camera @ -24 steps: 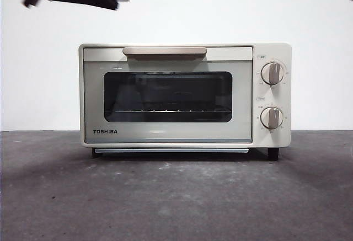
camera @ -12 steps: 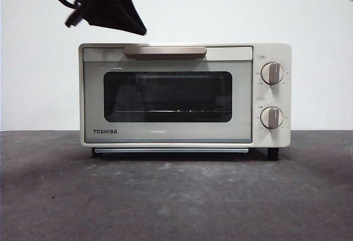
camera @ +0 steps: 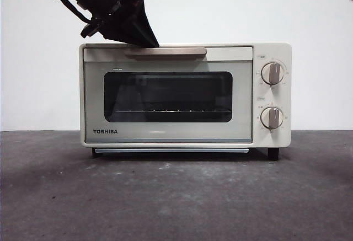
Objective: Eggoven
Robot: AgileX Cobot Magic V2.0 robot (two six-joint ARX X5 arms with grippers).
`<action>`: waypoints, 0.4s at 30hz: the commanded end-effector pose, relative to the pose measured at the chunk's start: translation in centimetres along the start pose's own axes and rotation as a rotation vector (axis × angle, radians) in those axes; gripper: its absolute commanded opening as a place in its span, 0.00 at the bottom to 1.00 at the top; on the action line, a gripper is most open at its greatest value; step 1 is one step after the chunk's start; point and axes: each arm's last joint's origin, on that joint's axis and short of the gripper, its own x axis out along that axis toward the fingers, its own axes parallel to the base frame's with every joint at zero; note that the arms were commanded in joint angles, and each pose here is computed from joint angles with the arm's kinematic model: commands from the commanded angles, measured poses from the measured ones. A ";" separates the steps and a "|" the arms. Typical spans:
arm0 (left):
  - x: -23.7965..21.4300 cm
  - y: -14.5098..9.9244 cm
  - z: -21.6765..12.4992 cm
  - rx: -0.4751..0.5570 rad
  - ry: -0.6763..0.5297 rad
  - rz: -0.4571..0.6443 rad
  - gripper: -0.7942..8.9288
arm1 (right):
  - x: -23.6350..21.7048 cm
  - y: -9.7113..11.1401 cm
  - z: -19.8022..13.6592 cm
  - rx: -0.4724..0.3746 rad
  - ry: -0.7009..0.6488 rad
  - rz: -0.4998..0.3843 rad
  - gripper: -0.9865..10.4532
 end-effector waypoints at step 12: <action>2.2 -3.7 -2.8 0.050 0.239 -0.073 0.09 | -0.3 0.2 0.5 -0.009 -0.025 0.012 0.09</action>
